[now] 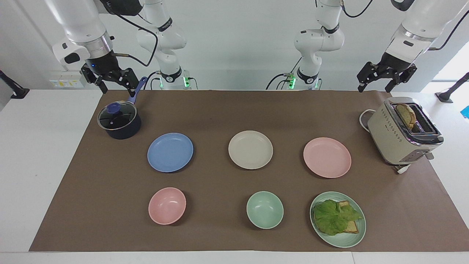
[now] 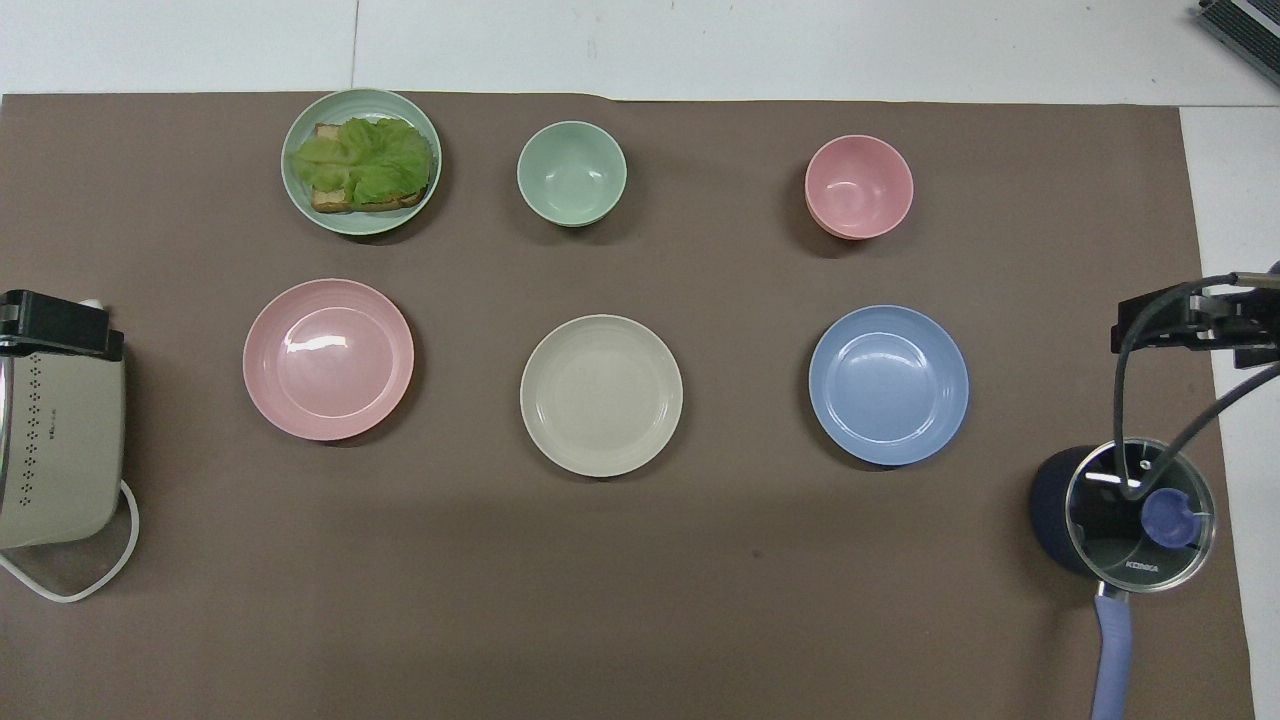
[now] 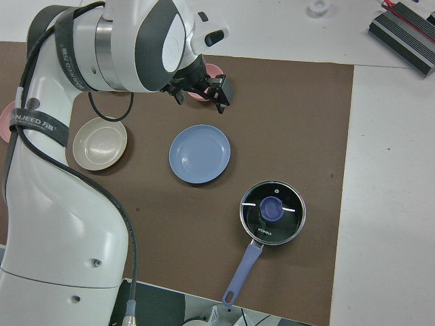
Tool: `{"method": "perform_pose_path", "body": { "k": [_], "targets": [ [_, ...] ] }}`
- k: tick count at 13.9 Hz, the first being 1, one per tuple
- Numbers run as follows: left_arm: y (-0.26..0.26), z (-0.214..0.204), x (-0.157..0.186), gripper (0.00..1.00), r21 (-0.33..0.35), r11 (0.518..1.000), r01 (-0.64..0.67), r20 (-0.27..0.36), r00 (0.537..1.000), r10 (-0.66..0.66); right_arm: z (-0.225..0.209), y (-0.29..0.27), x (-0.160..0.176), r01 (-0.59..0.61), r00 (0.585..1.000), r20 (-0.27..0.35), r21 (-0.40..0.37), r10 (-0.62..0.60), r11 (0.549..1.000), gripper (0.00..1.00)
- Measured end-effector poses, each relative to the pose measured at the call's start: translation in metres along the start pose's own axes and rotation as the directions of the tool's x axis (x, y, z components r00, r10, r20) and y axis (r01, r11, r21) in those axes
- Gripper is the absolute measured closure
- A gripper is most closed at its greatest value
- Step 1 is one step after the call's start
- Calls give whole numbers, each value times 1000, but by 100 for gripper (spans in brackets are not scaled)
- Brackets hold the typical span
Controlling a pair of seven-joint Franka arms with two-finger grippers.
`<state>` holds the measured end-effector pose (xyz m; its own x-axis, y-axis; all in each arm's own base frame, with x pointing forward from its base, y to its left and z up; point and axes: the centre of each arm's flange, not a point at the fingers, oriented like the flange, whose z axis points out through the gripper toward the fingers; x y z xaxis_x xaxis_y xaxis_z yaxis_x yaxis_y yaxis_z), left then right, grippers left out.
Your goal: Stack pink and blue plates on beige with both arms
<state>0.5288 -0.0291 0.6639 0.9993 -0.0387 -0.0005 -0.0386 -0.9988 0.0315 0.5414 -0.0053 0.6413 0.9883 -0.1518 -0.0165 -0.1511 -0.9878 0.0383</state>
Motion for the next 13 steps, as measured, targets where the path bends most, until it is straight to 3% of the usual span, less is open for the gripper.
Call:
{"method": "perform_pose_path", "body": {
  "k": [13],
  "targets": [
    [-2, -1, -1, 0, 0, 1000, 5, -1, 1000, -5, 0, 6, 1, -12, 1000, 0, 0, 12, 1000, 0]
  ]
}}
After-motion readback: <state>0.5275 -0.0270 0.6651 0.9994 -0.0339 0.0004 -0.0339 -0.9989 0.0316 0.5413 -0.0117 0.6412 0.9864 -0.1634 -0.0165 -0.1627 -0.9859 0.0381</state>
